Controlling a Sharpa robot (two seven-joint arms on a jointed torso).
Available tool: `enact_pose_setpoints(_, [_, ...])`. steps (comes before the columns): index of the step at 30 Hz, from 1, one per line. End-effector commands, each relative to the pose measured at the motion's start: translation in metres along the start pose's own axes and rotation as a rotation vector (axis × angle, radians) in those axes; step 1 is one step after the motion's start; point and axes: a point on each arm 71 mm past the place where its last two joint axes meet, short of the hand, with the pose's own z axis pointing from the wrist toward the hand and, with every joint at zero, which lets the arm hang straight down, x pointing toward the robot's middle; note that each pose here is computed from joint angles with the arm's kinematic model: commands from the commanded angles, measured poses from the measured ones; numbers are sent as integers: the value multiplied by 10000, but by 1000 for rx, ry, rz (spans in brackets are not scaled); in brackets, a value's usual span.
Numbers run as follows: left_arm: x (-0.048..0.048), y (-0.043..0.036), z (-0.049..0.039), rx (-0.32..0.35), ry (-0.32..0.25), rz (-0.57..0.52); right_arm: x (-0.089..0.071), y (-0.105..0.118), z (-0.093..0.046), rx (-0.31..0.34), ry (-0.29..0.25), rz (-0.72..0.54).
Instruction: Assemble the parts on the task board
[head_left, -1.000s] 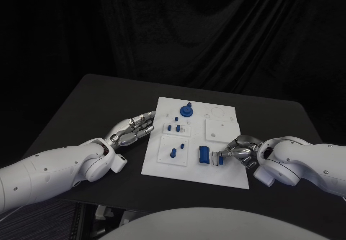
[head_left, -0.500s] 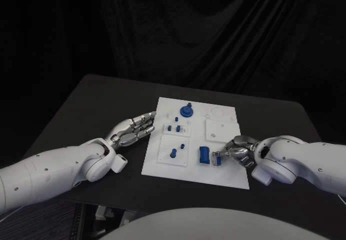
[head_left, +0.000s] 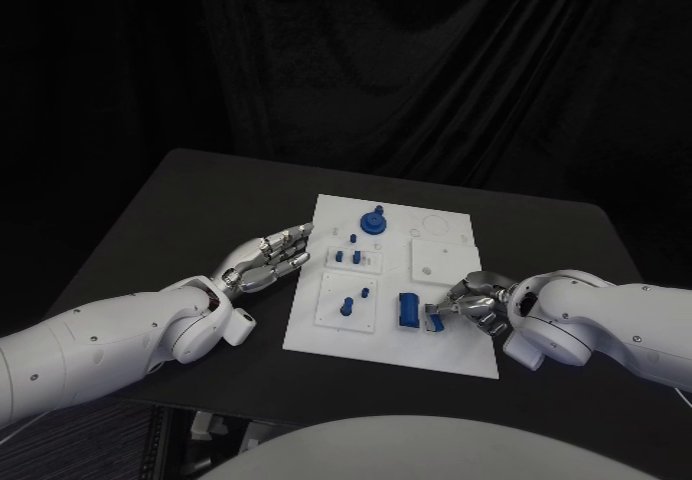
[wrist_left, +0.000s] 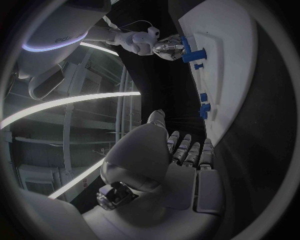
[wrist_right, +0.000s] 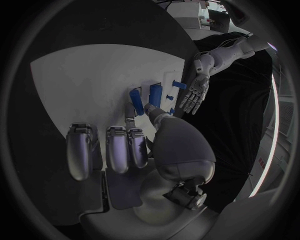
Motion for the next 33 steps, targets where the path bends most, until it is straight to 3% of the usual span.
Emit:
enact_pose_setpoints(1, [21, -64, 4, 92, 10, -15, 6, -15, 3, 11, 10, -14])
enact_pose_setpoints(14, [25, -55, 4, 87, 13, -18, -12, -25, -2, 6, -4, -18])
enact_pose_setpoints(27, [13, -51, -17, 86, 8, -15, -10, -30, -141, -116, -61, -179])
enact_pose_setpoints(33, [9, -48, -23, 85, 7, -15, 41, -83, -219, -134, -61, -243])
